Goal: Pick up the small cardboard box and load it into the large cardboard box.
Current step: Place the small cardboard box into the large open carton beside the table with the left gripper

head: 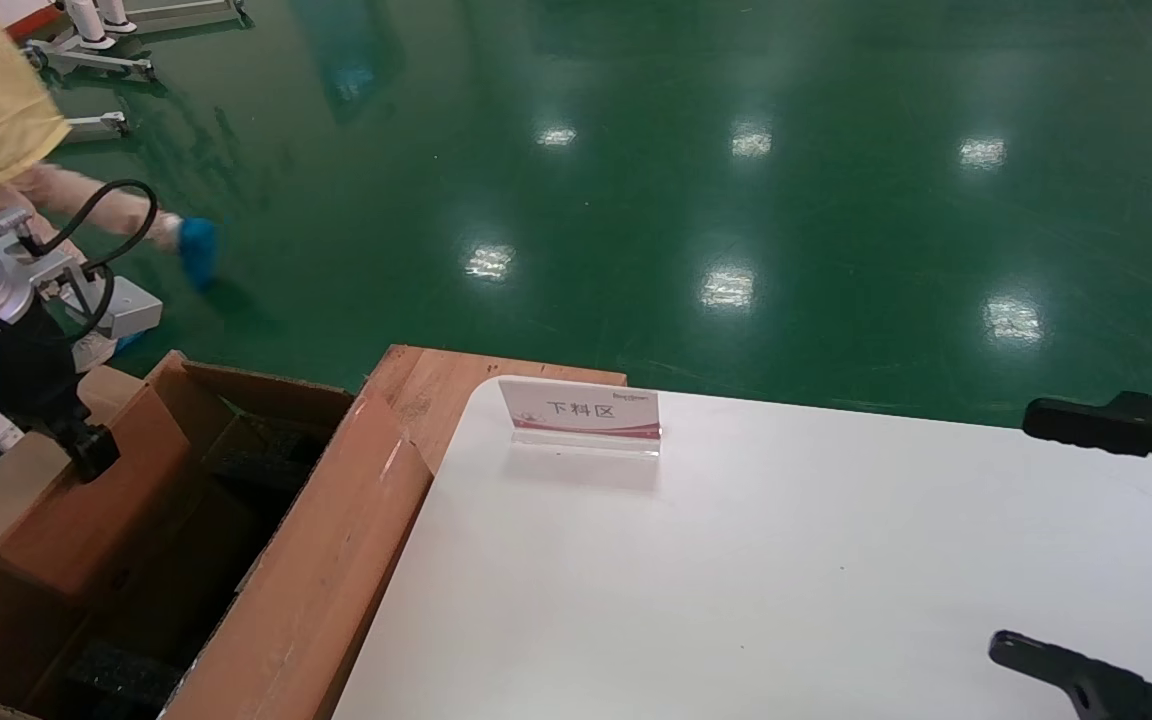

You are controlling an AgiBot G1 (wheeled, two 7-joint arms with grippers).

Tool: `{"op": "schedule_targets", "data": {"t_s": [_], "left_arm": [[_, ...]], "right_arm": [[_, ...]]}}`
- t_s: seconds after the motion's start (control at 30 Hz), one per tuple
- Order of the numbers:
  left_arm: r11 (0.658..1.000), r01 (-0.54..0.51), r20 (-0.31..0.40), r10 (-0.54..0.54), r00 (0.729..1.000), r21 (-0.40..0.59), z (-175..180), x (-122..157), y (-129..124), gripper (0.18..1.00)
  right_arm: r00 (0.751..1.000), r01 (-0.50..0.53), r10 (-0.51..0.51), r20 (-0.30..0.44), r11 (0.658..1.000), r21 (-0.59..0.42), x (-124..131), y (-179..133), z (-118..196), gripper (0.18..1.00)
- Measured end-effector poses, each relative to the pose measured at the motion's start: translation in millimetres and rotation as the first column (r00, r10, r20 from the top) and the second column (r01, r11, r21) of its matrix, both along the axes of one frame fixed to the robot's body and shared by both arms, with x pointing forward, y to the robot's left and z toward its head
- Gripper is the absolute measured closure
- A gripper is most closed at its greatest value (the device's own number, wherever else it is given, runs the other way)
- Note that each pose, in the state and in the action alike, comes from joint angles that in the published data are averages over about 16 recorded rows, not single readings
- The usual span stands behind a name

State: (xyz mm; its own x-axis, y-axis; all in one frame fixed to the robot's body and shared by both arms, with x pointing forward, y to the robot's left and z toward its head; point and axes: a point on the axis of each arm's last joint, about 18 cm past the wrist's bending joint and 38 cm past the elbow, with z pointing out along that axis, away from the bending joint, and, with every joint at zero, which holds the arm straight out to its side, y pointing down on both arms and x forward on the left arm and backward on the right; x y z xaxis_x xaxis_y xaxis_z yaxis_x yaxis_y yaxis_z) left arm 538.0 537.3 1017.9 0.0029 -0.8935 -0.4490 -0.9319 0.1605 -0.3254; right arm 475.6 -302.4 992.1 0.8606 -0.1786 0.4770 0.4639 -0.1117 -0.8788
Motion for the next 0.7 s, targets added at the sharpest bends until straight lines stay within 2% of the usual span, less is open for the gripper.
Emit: {"op": "schedule_targets", "data": {"t_s": [0.7], "left_arm": [[1.0,-0.019,-0.023,0.019,1.0,0.015,-19.3,16.6,12.6,0.809]], "right_arm": [[1.0,0.0,0.0,0.0,1.0,0.0,0.0,0.0,0.0,0.178]]}}
